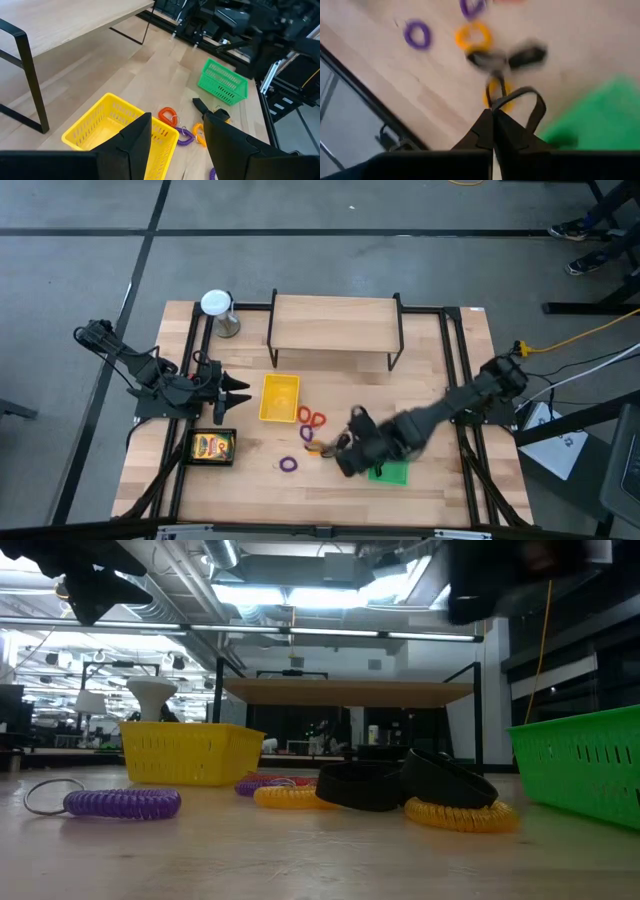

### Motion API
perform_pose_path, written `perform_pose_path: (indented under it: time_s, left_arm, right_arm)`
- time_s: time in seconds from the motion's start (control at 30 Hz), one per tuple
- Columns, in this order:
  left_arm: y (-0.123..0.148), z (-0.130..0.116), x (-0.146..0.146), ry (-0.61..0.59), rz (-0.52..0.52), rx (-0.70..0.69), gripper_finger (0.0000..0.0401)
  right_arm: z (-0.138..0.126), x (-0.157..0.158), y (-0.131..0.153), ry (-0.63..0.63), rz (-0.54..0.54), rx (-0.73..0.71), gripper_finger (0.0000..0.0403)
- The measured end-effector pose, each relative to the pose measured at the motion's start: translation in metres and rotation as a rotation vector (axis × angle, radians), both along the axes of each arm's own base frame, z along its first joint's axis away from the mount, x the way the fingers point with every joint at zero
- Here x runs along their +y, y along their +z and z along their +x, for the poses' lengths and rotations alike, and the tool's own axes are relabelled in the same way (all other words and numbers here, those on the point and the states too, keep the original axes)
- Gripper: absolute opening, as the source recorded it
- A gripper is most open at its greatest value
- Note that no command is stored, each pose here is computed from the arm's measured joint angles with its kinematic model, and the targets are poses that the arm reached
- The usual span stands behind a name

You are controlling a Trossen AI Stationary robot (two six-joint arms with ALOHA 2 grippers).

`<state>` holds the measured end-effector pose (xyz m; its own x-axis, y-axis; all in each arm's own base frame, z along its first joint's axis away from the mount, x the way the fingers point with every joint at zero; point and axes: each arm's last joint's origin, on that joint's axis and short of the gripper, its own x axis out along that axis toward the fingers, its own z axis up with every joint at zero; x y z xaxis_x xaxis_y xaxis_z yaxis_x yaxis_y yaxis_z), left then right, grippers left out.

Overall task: Pick & Place Office Desk Supplies
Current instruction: Put the black rubber band into the green bin

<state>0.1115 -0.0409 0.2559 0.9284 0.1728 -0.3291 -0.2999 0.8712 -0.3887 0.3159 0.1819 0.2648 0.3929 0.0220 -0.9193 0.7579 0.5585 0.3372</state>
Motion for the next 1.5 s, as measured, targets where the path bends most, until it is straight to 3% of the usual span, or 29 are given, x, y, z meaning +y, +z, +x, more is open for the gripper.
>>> perform_pose_path:
  time_s: [0.27, 0.57, 0.97, 1.13, 1.27, 1.5]
  left_arm:
    - [0.0, 0.0, 0.0, 0.001, -0.004, -0.001, 0.0175]
    - [0.0, 0.0, 0.0, 0.001, -0.009, -0.002, 0.0175]
    - [0.0, 0.0, 0.0, -0.005, -0.014, -0.001, 0.0175]
    - [0.0, 0.0, 0.0, -0.001, -0.012, -0.002, 0.0175]
    - [0.0, 0.0, 0.0, 0.0, -0.011, -0.002, 0.0175]
    - [0.0, 0.0, 0.0, 0.008, -0.029, -0.006, 0.0175]
  right_arm:
    - [-0.034, 0.041, -0.02, -0.225, 0.029, 0.158, 0.0]
    - [-0.047, 0.039, -0.028, -0.355, -0.065, 0.243, 0.0013]
    - [-0.048, 0.037, -0.028, -0.41, -0.068, 0.25, 0.0207]
    - [-0.033, 0.033, -0.027, -0.381, -0.063, 0.129, 0.0239]
    - [-0.007, 0.026, -0.031, -0.264, 0.02, 0.092, 0.023]
    - [0.028, -0.006, -0.043, -0.216, 0.017, 0.058, 0.0207]
